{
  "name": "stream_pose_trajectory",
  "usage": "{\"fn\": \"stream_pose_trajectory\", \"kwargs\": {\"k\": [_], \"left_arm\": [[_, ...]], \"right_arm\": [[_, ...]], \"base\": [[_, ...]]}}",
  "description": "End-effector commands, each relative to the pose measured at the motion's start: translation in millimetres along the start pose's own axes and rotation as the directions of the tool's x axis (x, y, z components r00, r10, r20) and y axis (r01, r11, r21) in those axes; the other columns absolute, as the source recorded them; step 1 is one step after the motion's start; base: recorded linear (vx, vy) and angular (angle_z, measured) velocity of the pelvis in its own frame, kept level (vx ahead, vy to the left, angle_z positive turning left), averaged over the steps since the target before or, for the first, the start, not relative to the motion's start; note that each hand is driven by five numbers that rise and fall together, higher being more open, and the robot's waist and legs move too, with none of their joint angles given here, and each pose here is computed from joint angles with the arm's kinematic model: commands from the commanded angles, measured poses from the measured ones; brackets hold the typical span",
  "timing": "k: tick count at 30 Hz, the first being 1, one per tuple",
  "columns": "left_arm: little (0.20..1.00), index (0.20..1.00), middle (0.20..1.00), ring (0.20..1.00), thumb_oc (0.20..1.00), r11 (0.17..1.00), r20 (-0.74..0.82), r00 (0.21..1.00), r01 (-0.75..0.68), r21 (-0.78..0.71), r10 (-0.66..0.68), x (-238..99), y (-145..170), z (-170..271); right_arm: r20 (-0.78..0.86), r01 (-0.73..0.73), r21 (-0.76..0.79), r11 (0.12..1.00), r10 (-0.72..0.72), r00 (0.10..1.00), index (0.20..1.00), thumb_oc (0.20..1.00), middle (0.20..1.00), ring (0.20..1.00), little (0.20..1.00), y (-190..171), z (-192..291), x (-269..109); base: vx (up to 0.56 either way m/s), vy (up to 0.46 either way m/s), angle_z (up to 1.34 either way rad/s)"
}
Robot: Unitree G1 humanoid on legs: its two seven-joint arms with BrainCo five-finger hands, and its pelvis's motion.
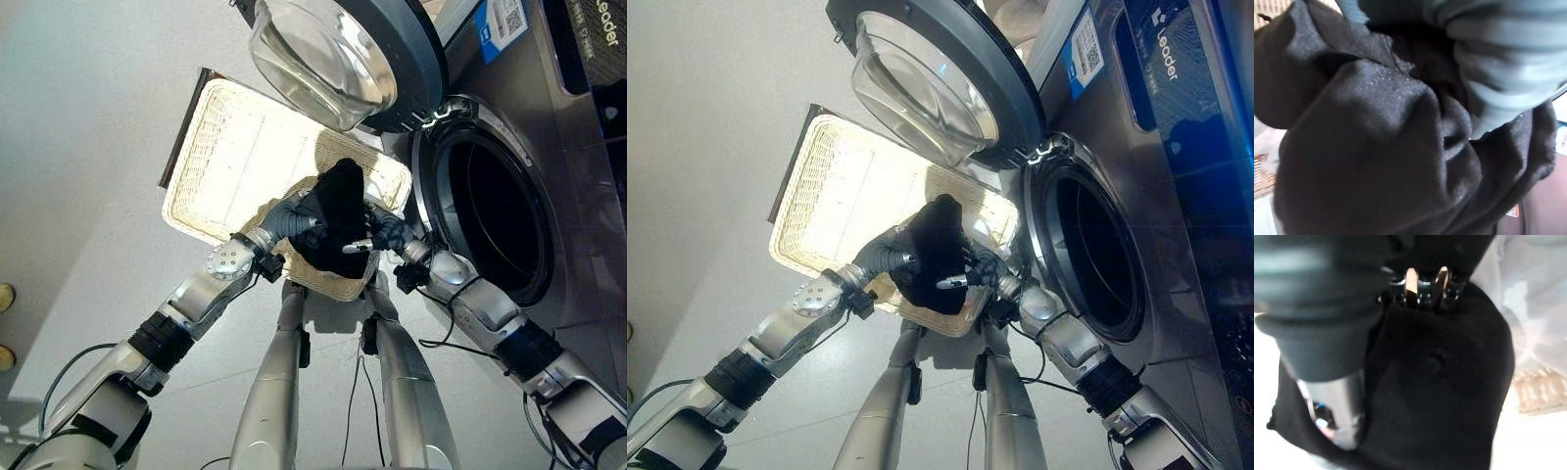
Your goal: Put the clothes into the washing machine.
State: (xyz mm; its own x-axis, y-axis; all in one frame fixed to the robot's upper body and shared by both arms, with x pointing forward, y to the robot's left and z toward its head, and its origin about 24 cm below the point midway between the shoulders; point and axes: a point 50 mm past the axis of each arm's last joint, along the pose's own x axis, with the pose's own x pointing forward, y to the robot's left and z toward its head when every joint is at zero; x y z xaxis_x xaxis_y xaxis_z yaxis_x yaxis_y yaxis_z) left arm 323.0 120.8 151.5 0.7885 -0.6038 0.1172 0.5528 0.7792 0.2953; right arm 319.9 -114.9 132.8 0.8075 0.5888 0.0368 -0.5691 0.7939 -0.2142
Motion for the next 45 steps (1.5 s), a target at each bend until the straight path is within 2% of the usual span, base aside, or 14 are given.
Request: {"fn": "stream_pose_trajectory", "kwargs": {"k": [1, 3, 5, 14, 15, 16, 23, 25, 26, 27, 32, 36, 40, 45], "left_arm": [[0.2, 0.2, 0.2, 0.2, 0.2, 0.988, 0.148, 0.98, 0.144, -0.054, -0.134, 4.7, -30.7, 24.3], [0.2, 0.2, 0.2, 0.2, 0.2, 0.985, 0.157, 0.977, 0.159, -0.065, -0.147, 5.1, -32.8, 24.9], [0.2, 0.2, 0.2, 0.2, 0.2, 0.98, 0.167, 0.972, 0.18, -0.09, -0.163, 5.6, -35.8, 24.7], [0.2, 0.2, 0.2, 0.2, 0.2, 0.973, 0.305, 0.932, 0.223, -0.059, -0.195, 2.7, -41.8, 38.5], [0.765, 0.765, 0.765, 0.765, 0.765, 0.982, 0.33, 0.929, 0.187, -0.037, -0.165, 2.2, -40.2, 42.2], [1.0, 1.0, 1.0, 1.0, 1.0, 0.982, 0.332, 0.929, 0.184, -0.035, -0.162, 2.2, -40.1, 42.4], [1.0, 1.0, 1.0, 1.0, 1.0, 0.986, 0.443, 0.896, -0.111, 0.122, 0.046, -1.7, -25.9, 57.8], [1.0, 1.0, 1.0, 1.0, 1.0, 0.938, 0.471, 0.87, -0.273, 0.214, 0.146, -2.6, -17.2, 60.1], [1.0, 1.0, 1.0, 1.0, 1.0, 0.856, 0.497, 0.835, -0.421, 0.299, 0.237, -3.4, -7.2, 60.5], [1.0, 1.0, 1.0, 1.0, 1.0, 0.856, 0.497, 0.835, -0.421, 0.299, 0.237, -3.4, -7.2, 60.5], [1.0, 1.0, 1.0, 1.0, 1.0, 0.636, 0.481, 0.747, -0.655, 0.409, 0.46, -11.0, 39.4, 61.1], [1.0, 1.0, 1.0, 1.0, 1.0, 0.555, 0.38, 0.683, -0.729, 0.4, 0.624, -24.5, 73.3, 51.0], [1.0, 1.0, 1.0, 1.0, 1.0, 0.532, 0.294, 0.635, -0.766, 0.361, 0.714, -37.8, 92.3, 36.0], [1.0, 1.0, 1.0, 1.0, 1.0, 0.519, 0.181, 0.596, -0.784, 0.339, 0.782, -48.1, 105.4, 12.2]], "right_arm": [[0.092, -0.202, 0.072, 0.977, 0.195, 0.977, 0.805, 0.805, 0.805, 0.805, 0.805, 32.6, 18.2, -1.7], [0.088, -0.222, 0.102, 0.97, 0.213, 0.973, 0.401, 0.401, 0.401, 0.401, 0.401, 35.9, 16.9, -1.8], [0.077, -0.236, 0.138, 0.962, 0.228, 0.971, 0.2, 0.2, 0.2, 0.2, 0.2, 39.5, 13.5, -1.3], [-0.153, -0.22, 0.219, 0.951, 0.256, 0.954, 0.2, 0.2, 0.2, 0.2, 0.2, 41.0, -21.4, -5.4], [-0.223, -0.23, 0.26, 0.938, 0.29, 0.931, 0.2, 0.2, 0.2, 0.2, 0.2, 42.9, -32.5, -8.3], [-0.228, -0.231, 0.263, 0.937, 0.293, 0.929, 0.2, 0.2, 0.2, 0.2, 0.2, 43.1, -33.2, -8.6], [-0.371, -0.279, 0.513, 0.812, 0.502, 0.781, 0.2, 0.2, 0.2, 0.2, 0.2, 59.0, -69.2, -25.3], [-0.359, -0.28, 0.598, 0.751, 0.564, 0.744, 0.2, 0.2, 0.2, 0.2, 0.2, 65.6, -74.2, -29.8], [-0.335, -0.267, 0.655, 0.706, 0.589, 0.735, 0.2, 0.2, 0.2, 0.2, 0.2, 66.7, -75.9, -31.5], [-0.335, -0.267, 0.655, 0.706, 0.589, 0.735, 0.2, 0.2, 0.2, 0.2, 0.2, 66.7, -75.9, -31.5], [-0.173, -0.185, 0.826, 0.533, 0.552, 0.816, 0.2, 0.2, 0.2, 0.2, 0.2, 58.0, -71.1, -29.8], [-0.03, -0.101, 0.909, 0.405, 0.304, 0.952, 0.2, 0.2, 0.2, 0.2, 0.2, 29.7, -59.5, -22.6], [0.081, -0.081, 0.951, 0.298, 0.012, 0.997, 0.2, 0.2, 0.2, 0.2, 0.2, -9.0, -50.7, -24.8], [0.134, -0.103, 0.99, 0.094, -0.423, 0.896, 0.2, 0.2, 0.2, 0.2, 0.2, -59.8, -42.0, -35.7]], "base": [[0.0, 0.0, 0.0], [0.0, 0.0, 0.0], [0.0, 0.0, 0.0], [0.0, -0.007, 0.0], [0.0, 0.0, 0.0], [0.0, 0.0, 0.0], [0.0, -0.057, 0.01], [0.0, -0.076, 0.01], [0.0, -0.043, -0.01], [0.0, -0.058, 0.0], [0.0, -0.039, 0.0], [0.0, -0.008, 0.0], [0.01, -0.011, -0.04], [0.02, -0.01, -0.11]]}}
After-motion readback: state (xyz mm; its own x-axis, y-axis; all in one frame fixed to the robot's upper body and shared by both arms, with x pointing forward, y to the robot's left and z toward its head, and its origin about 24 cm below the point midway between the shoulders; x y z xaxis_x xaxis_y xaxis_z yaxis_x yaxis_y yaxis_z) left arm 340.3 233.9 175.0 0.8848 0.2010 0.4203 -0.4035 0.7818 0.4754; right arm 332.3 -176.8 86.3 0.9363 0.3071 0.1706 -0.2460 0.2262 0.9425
